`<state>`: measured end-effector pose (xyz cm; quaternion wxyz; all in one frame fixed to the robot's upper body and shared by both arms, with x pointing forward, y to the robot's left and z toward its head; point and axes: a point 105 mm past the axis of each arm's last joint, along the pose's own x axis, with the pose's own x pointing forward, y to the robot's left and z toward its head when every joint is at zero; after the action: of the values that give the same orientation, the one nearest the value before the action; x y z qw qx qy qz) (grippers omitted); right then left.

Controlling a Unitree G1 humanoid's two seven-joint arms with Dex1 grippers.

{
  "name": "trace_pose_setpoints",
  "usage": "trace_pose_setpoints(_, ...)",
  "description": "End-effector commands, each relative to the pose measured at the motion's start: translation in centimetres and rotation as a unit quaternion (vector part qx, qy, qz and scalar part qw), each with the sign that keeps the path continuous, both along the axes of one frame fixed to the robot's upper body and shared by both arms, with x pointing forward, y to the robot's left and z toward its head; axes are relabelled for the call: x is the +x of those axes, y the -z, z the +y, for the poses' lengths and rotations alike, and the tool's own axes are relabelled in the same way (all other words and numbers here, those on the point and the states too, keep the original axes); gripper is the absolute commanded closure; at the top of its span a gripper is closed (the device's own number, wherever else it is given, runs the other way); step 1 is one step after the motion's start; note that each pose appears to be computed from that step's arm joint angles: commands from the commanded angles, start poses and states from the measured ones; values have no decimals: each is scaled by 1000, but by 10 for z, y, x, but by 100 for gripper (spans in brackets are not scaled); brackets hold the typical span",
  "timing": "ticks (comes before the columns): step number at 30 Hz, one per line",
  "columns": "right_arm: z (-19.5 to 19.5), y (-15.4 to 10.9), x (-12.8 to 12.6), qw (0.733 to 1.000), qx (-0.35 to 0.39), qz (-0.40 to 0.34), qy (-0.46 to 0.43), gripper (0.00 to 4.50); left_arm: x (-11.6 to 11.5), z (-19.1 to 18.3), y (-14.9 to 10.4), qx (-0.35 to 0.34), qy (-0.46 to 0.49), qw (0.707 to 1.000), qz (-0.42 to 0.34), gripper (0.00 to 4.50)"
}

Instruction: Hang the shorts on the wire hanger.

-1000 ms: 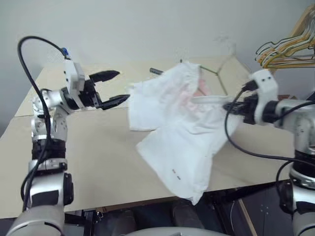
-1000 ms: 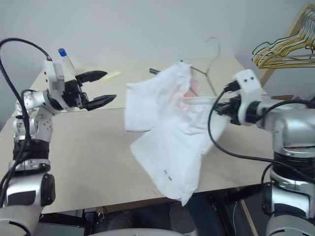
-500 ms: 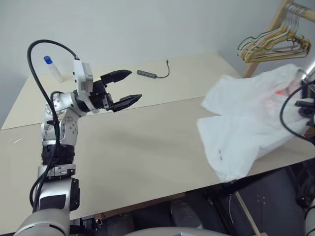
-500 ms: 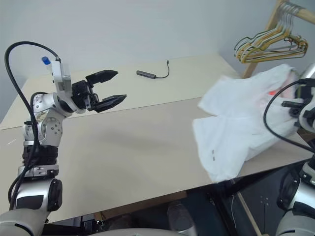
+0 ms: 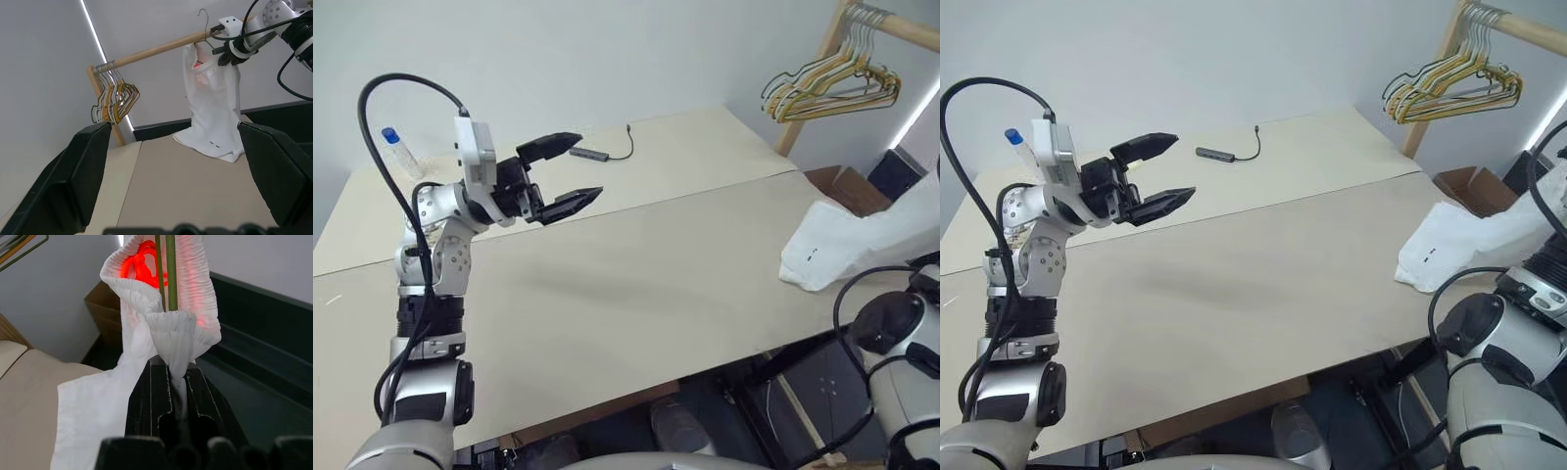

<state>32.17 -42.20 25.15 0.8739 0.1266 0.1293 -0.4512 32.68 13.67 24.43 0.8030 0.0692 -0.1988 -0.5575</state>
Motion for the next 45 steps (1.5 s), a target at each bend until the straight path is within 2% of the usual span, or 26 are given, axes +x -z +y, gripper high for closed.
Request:
trace_pose_setpoints(1, -14, -18, -2, 999, 25, -40, 17, 450, -7, 3, -13, -2, -5, 1000, -26, 3)
trace_pose_setpoints(12, -23, 4, 4, 989, 133, -49, 36, 450, -18, 5, -14, -10, 11, 999, -29, 3)
trace_pose_setpoints(16, -21, 10, 5, 991, 123, -34, 42, 450, -21, 5, -14, -13, 17, 999, -30, 3)
trace_pose_setpoints(23, -28, 1, 0, 997, 59, -12, 55, 229, -27, 4, -14, -21, 39, 999, -28, 0)
trace_pose_setpoints(28, -31, -7, -5, 997, 25, -4, 69, 51, -25, 2, -11, -14, 37, 999, -24, 0)
trace_pose_setpoints(30, -32, -14, -8, 997, -4, 3, 82, 2, -23, 1, -9, -10, 34, 999, -23, 0)
trace_pose_setpoints(35, -31, -38, -17, 987, -99, 9, 127, 2, -22, 0, -8, -8, 34, 999, -24, 0)
trace_pose_setpoints(37, -27, -56, -22, 971, -175, 10, 160, 2, -22, 0, -8, -7, 33, 999, -24, 0)
trace_pose_setpoints(38, -19, -73, -21, 957, -243, -1, 161, 2, -22, 0, -8, -7, 32, 999, -24, 0)
trace_pose_setpoints(42, 16, -112, -13, 902, -404, -61, 138, 2, -20, 2, -5, 0, 21, 1000, -19, 0)
trace_pose_setpoints(44, 34, -124, -7, 879, -457, -76, 112, 2, -17, 5, -2, 10, 7, 1000, -12, 0)
trace_pose_setpoints(45, 45, -125, 3, 878, -465, -86, 75, 2, -15, 8, 1, 18, -5, 1000, -7, 0)
